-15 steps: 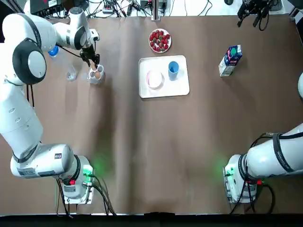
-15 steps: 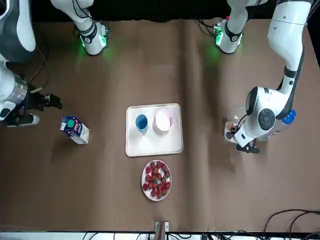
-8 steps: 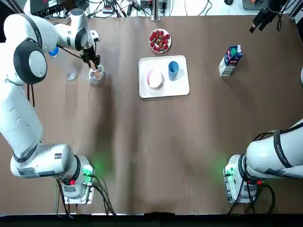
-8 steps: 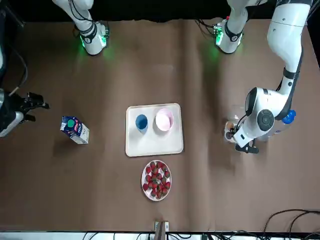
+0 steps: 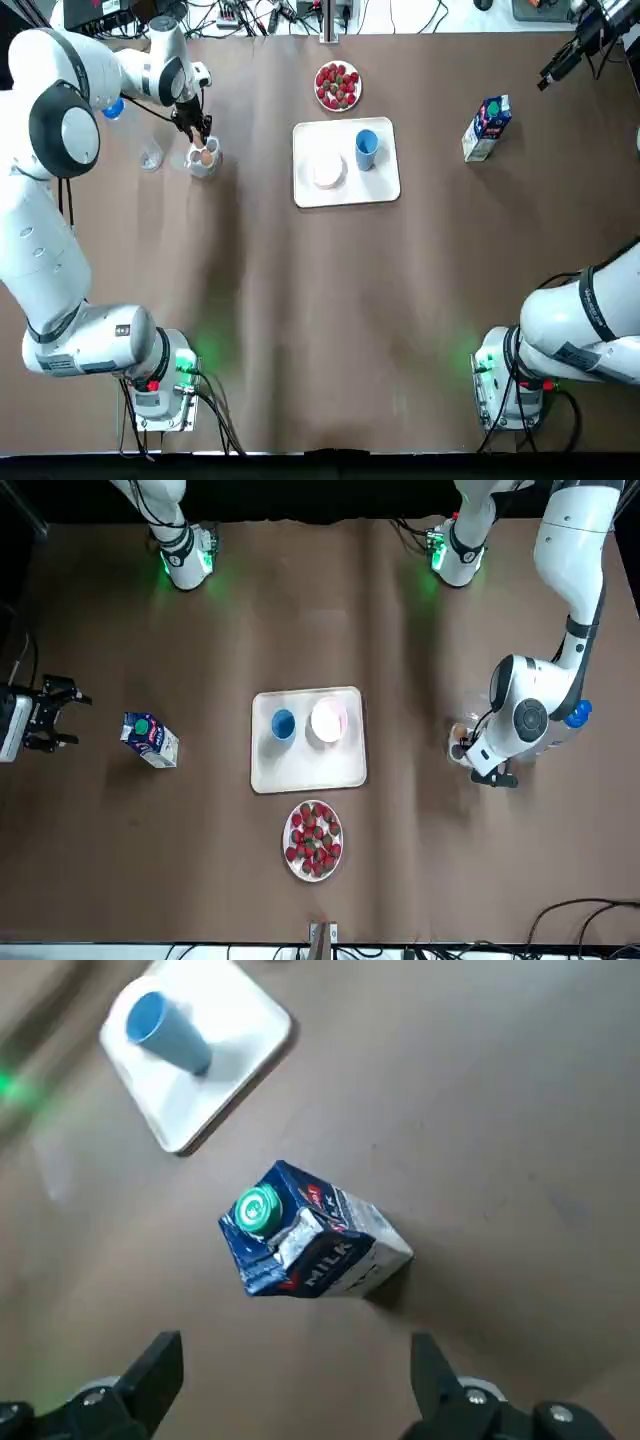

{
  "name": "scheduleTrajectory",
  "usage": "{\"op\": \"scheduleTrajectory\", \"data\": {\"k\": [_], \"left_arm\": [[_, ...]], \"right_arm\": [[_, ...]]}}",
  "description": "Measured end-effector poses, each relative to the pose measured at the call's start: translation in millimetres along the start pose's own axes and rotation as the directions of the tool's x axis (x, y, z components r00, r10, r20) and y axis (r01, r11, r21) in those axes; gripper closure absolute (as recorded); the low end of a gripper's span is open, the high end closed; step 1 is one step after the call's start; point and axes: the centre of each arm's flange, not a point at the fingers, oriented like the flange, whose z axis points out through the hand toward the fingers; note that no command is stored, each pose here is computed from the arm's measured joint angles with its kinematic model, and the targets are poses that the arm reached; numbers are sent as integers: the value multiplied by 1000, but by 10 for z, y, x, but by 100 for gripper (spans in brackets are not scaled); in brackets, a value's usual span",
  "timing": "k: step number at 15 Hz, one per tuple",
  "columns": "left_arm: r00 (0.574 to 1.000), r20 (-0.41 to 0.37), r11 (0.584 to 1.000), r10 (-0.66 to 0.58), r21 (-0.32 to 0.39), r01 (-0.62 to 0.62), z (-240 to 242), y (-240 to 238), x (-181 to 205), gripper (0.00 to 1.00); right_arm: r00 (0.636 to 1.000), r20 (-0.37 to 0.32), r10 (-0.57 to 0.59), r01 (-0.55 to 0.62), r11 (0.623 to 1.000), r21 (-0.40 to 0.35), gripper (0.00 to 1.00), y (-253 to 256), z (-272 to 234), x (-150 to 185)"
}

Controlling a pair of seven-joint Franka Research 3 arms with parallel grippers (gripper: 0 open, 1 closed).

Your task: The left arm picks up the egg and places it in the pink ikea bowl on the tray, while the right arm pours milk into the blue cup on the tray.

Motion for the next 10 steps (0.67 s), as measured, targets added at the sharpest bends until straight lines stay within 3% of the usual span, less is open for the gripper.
{"op": "scheduleTrajectory", "data": {"k": [4,6,10], "left_arm": [[1000,-8,1000,-2,0,2,-32,-9,23,52],[1000,-16,1000,-5,1,5,-71,-25,45,52],[999,-50,1000,-11,11,12,-368,-70,66,52]], "right_arm": [[971,-115,-208,212,977,22,0,236,193,-263],[942,-182,-284,298,953,56,0,344,391,-429],[870,-243,-428,459,884,85,0,498,815,-550]]}}
